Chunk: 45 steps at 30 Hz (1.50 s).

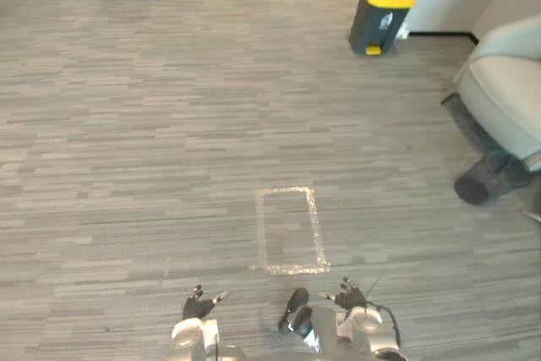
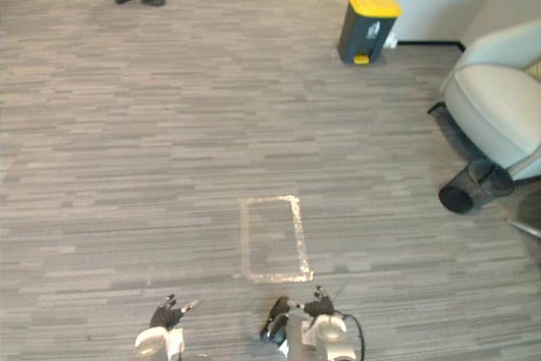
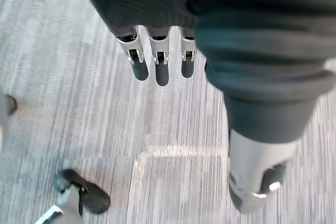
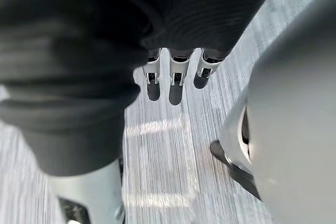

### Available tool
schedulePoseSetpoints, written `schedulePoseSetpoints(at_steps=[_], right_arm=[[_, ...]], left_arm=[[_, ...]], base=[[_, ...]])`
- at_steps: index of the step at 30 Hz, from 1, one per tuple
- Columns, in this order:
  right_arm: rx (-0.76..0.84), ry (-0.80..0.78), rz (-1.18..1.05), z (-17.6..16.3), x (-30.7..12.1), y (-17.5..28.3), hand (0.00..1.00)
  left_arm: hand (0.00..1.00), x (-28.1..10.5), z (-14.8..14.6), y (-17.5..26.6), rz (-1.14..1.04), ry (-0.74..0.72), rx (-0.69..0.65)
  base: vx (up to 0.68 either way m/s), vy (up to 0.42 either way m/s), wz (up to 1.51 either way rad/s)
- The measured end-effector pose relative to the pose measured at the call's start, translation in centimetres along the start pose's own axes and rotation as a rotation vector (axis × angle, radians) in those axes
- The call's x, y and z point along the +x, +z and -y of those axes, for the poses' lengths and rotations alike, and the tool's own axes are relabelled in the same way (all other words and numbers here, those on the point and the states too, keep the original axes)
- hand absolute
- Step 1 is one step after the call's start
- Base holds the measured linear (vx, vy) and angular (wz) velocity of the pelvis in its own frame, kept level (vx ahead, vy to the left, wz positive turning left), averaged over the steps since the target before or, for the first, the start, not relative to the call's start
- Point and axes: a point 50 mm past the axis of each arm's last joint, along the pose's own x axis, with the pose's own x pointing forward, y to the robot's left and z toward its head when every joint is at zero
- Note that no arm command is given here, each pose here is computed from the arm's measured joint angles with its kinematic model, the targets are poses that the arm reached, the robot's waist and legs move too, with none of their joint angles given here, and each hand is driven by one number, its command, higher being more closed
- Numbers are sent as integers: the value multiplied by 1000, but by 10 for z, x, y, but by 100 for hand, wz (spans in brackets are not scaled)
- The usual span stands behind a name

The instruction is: Organize the slippers on the shoe rack

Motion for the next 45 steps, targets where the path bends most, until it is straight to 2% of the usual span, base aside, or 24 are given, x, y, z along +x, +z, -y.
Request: schedulePoseSetpoints(at_steps=[5, 14, 21, 29, 34, 39, 43, 45], right_arm=[[7, 32, -13, -13, -2, -2, 0], [6, 7, -51, -10, -6, -15, 0], [22, 0, -22, -6, -7, -13, 0], [24, 6, -6, -3, -5, -8, 0], [24, -29, -2, 9, -3, -6, 0], [38, 8, -19, -7, -5, -9, 0], [38, -11, -26, -6, -5, -10, 0], [19, 0, -43, -7, -5, -13, 0]], left_arm=[[0, -3, -6, 7, 45, 9, -40], [0, -8, -9, -4, 24, 42, -113], [0, -5, -18, -3, 24, 38, -46], [0, -5, -20, -9, -4, 38, -34], [0, -5, 0, -5, 1, -13, -47], [0, -5, -7, 1, 31, 3, -46], [0, -5, -4, 0, 32, 1, -58], [0, -1, -11, 4, 36, 23, -47]], base=[[219, 17, -83], [254, 188, -67], [257, 223, -45], [380, -39, 8], [474, -104, -10], [383, 64, -69], [274, 323, -98], [149, 298, -67]])
